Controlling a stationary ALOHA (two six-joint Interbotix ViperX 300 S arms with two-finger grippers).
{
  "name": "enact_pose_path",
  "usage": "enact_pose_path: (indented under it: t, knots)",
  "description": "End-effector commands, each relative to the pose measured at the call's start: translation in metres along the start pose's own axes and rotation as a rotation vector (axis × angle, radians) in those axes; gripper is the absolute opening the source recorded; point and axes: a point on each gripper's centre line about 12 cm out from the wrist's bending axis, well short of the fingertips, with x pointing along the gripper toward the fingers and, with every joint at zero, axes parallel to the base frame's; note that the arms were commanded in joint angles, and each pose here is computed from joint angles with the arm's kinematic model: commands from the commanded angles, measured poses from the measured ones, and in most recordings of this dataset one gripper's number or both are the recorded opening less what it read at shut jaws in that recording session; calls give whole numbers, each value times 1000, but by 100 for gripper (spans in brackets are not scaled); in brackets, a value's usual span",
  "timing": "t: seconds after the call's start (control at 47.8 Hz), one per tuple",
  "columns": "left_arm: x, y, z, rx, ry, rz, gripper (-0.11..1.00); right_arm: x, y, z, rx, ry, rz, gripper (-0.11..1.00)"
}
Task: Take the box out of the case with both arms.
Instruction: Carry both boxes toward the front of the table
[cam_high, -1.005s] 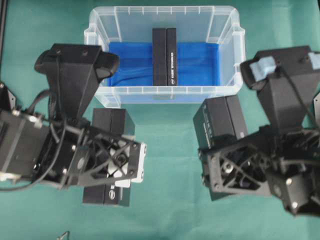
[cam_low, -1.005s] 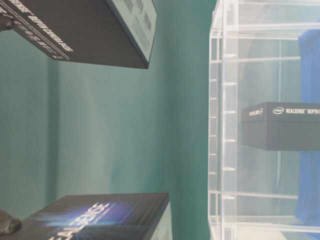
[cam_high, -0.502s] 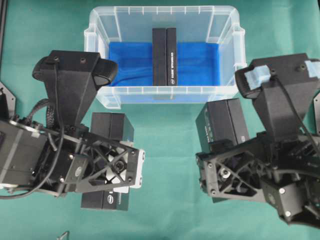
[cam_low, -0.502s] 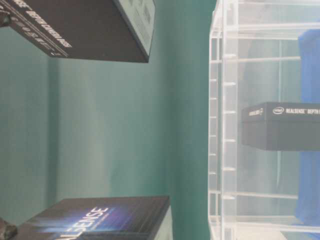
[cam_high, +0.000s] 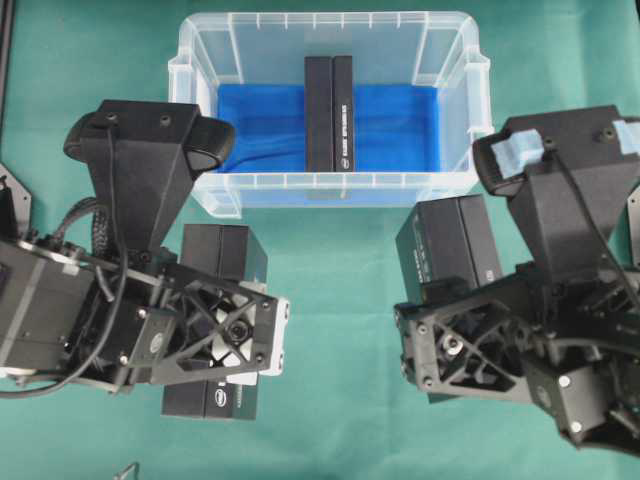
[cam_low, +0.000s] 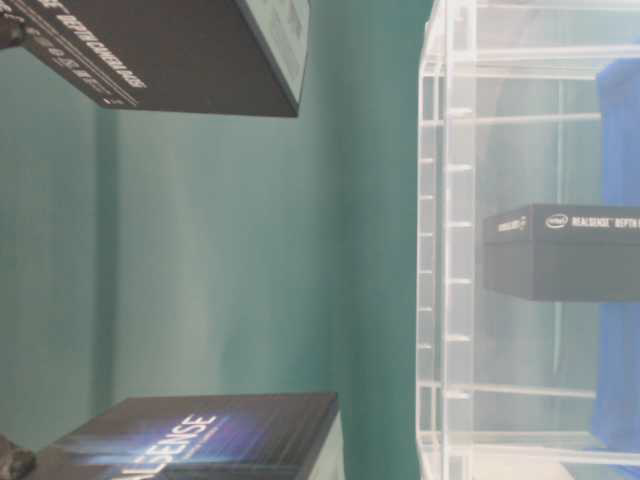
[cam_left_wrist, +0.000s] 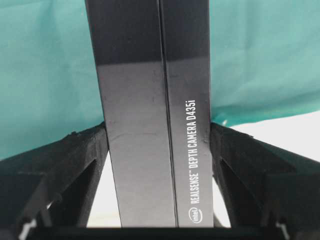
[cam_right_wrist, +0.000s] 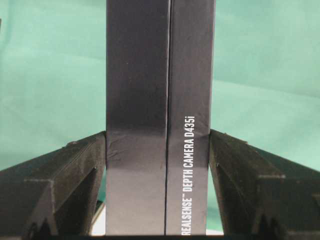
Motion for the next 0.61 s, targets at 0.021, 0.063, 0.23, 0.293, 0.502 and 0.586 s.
enact_pose_path:
  t: [0.021, 0.063, 0.23, 0.293, 0.502, 0.586]
  knots:
    - [-15, 0, 3, -9, 7, -44, 64, -14, -2, 5, 11, 11, 36, 67]
    - [-16, 0, 3, -9, 8, -47, 64, -14, -3, 6, 14, 10, 38, 67]
    - [-15, 0, 3, -9, 7, -45, 64, -13, -2, 6, 13, 10, 35, 67]
    - [-16, 0, 3, -9, 8, -47, 64, -14, -2, 5, 12, 9, 36, 67]
    - [-15, 0, 3, -11, 7, -45, 64, -13, -2, 6, 13, 9, 36, 67]
    - [-15, 0, 4, -12, 6, -45, 64, -13, -2, 6, 15, 9, 36, 67]
